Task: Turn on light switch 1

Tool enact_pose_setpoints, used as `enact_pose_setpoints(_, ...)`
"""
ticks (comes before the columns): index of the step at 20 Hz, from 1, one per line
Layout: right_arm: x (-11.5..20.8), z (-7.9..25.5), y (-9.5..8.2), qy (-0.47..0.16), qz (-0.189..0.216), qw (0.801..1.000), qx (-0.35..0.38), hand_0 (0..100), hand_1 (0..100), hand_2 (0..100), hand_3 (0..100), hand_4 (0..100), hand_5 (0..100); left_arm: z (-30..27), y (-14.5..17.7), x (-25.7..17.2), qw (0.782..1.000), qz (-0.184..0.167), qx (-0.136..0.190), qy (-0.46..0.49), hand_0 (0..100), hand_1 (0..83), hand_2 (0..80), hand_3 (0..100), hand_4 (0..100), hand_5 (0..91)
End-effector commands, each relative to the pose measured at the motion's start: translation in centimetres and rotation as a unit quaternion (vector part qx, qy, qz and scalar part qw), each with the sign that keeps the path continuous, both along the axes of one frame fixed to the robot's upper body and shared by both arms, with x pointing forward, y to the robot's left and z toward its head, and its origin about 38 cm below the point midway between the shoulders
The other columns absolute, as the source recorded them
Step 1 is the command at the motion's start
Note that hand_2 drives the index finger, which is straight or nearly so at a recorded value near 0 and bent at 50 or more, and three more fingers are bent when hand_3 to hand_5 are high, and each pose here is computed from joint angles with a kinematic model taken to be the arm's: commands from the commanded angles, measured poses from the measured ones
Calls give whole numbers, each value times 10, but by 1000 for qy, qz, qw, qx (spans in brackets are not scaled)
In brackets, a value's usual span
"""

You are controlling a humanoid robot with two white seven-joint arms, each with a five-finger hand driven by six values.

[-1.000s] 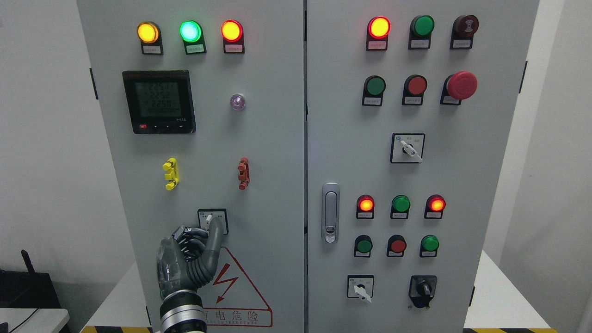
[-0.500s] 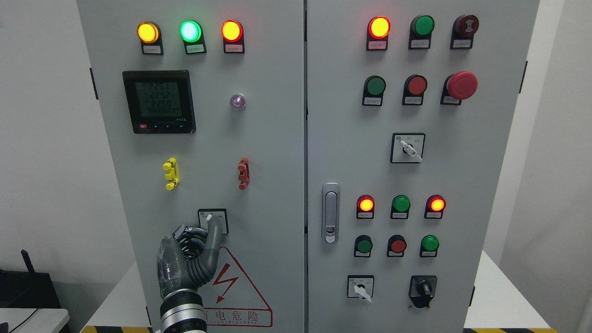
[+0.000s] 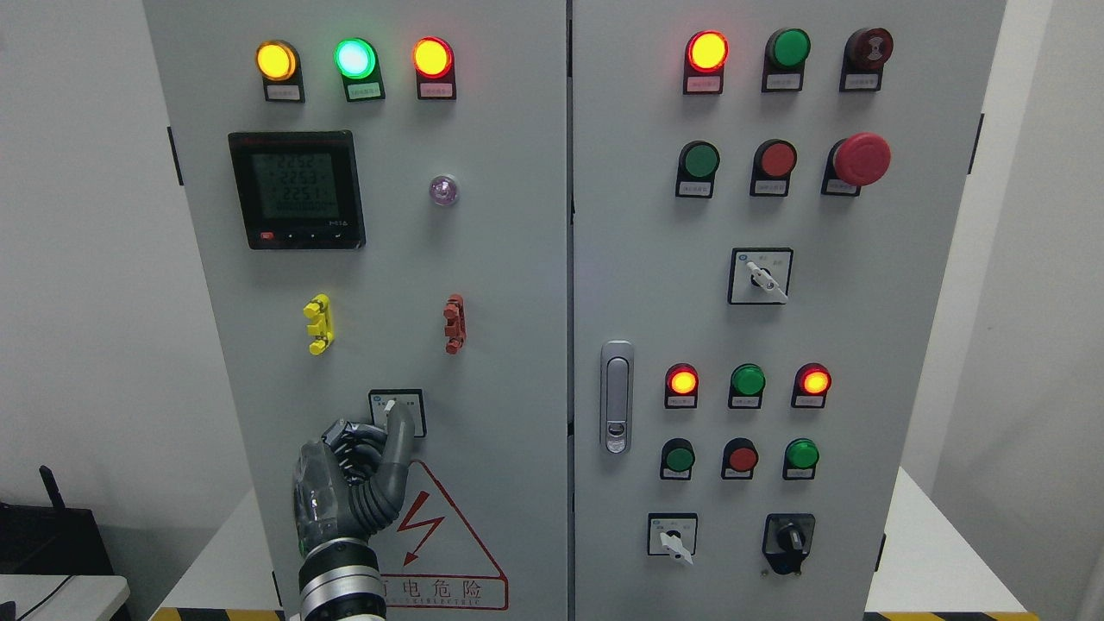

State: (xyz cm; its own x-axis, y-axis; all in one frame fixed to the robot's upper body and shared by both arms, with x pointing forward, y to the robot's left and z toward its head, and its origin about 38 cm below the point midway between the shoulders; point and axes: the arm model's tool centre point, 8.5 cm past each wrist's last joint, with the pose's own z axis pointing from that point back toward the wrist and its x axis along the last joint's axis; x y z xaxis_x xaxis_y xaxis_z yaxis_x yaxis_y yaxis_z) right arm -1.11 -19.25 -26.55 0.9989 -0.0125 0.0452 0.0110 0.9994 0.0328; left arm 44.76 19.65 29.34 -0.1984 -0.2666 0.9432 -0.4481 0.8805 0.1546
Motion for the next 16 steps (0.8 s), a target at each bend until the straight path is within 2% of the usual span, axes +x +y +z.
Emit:
enact_pose_setpoints(1, 0, 0, 1, 0, -3, 1000, 2, 120, 389, 0, 0, 0, 0, 0, 0, 0, 1000, 0, 0, 1, 294, 362, 642, 903, 892, 765)
enact_pose_setpoints(16, 0, 0, 1, 0, -3, 1000, 2, 120, 389, 0, 0, 0, 0, 2, -1, 0, 1000, -2, 0, -2, 409, 313, 644, 910, 894, 766)
